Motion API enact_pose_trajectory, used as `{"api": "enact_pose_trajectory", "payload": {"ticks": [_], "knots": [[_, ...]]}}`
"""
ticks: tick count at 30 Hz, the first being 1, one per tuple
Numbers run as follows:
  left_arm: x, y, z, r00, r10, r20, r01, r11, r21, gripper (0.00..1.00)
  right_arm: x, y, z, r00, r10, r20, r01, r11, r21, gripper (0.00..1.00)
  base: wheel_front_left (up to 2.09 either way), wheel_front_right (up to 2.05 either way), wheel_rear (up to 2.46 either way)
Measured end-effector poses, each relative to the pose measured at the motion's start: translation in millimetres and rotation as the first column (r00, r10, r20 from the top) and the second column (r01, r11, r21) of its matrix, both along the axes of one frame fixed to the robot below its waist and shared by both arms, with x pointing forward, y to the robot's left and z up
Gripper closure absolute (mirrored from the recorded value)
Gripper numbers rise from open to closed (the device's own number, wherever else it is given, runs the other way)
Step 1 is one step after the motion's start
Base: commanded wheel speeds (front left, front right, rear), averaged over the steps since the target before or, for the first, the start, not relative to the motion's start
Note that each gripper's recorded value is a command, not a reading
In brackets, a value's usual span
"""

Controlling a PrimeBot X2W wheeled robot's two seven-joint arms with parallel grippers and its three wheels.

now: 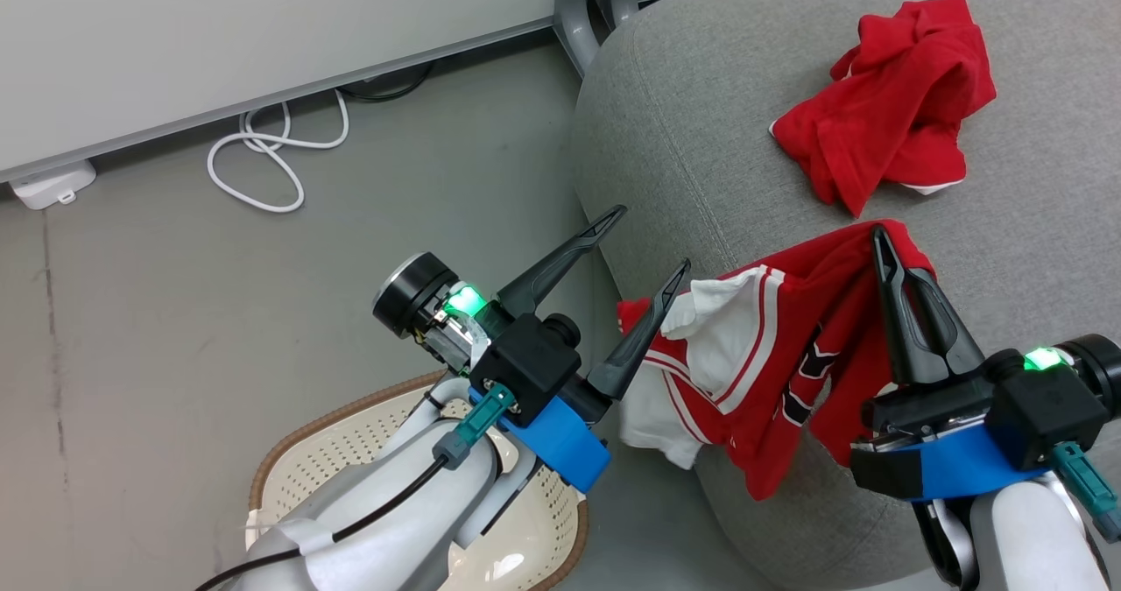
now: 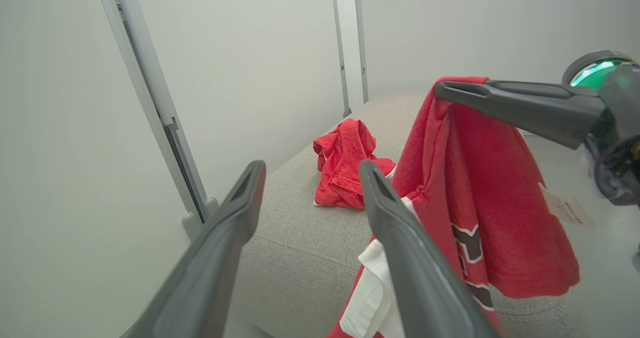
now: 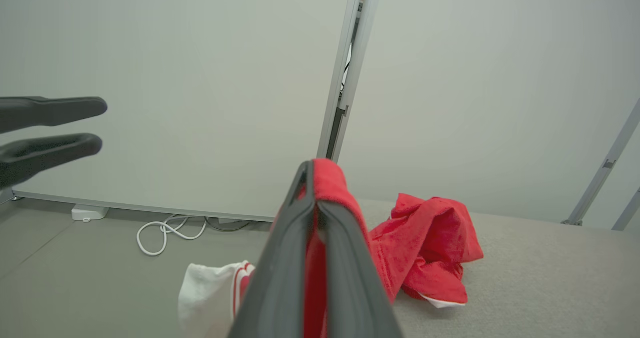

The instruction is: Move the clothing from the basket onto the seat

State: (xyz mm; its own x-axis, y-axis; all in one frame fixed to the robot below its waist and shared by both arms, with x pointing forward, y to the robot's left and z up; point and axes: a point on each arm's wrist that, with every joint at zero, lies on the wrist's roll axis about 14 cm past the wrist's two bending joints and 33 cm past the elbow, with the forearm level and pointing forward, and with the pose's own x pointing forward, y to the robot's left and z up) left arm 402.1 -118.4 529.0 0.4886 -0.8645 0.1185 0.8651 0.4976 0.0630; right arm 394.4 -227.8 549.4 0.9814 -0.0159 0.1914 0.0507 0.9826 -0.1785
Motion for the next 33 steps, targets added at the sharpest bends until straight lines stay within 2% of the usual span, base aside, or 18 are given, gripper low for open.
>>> {"api": "enact_pose_trajectory", "payload": {"ticks": [7, 17, 22, 26, 33], "knots": [[-3, 2, -2, 1.0, 0.002, -0.007, -0.002, 1.0, 0.002, 0.0, 1, -9, 14, 0.999, -0.021, 0.043, 0.021, 1.0, 0.012, 1.0, 0.0, 0.0, 0.0], [17, 13, -22, 0.999, 0.035, -0.038, -0.034, 0.999, 0.01, 0.0, 52, -35, 93, 0.966, -0.013, 0.258, 0.037, 0.995, -0.089, 1.0, 0.0, 0.0, 0.0], [34, 16, -40, 0.997, 0.043, -0.064, -0.042, 0.999, 0.015, 0.0, 86, -54, 136, 0.933, -0.01, 0.361, 0.082, 0.98, -0.183, 1.0, 0.0, 0.0, 0.0], [46, 19, -58, 0.995, 0.047, -0.088, -0.045, 0.999, 0.026, 0.0, 111, -81, 173, 0.891, -0.049, 0.452, 0.161, 0.964, -0.212, 1.0, 0.0, 0.0, 0.0], [61, 31, -83, 0.99, 0.077, -0.123, -0.071, 0.996, 0.046, 0.0, 153, -105, 208, 0.861, -0.055, 0.506, 0.236, 0.924, -0.301, 1.0, 0.0, 0.0, 0.0]]}}
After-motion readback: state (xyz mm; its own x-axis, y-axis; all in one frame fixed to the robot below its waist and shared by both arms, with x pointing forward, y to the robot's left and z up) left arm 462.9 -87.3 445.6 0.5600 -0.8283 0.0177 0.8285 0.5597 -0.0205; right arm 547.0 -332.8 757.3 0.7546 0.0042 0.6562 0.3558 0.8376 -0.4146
